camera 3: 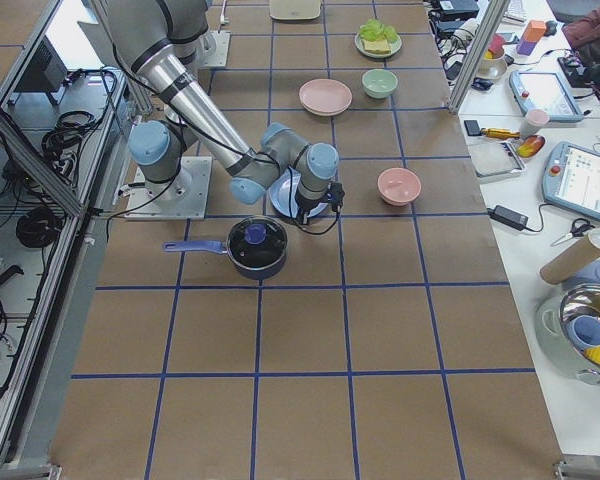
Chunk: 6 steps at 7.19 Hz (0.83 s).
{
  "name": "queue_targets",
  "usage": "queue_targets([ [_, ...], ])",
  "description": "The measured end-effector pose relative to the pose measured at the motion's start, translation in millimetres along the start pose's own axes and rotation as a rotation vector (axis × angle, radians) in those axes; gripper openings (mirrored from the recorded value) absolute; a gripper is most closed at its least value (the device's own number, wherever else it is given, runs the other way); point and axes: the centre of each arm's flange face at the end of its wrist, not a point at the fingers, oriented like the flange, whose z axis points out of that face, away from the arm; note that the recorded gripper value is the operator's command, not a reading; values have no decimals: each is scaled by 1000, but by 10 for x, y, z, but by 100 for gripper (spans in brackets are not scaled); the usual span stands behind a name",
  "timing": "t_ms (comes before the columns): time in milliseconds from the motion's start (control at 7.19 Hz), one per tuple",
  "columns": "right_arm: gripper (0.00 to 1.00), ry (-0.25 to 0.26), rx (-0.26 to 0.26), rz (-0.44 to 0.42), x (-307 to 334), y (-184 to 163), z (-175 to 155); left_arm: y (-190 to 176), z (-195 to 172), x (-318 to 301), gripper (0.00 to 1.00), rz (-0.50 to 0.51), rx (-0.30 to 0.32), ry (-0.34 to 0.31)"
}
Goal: Stack three plates with pink and blue
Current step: 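Grasp the light blue plate rim with the right gripper and lift it, then carry the light blue plate with the right gripper onto the pink plate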
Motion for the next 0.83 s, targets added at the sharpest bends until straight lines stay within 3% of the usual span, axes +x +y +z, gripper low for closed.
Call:
queue_targets([
  [417,0,16,25,5,-37,-7,-246,2,-3,0,100,1,1,0],
  [835,0,4,23,0,-139,-199,-925,3,-5,0,100,1,1,0],
])
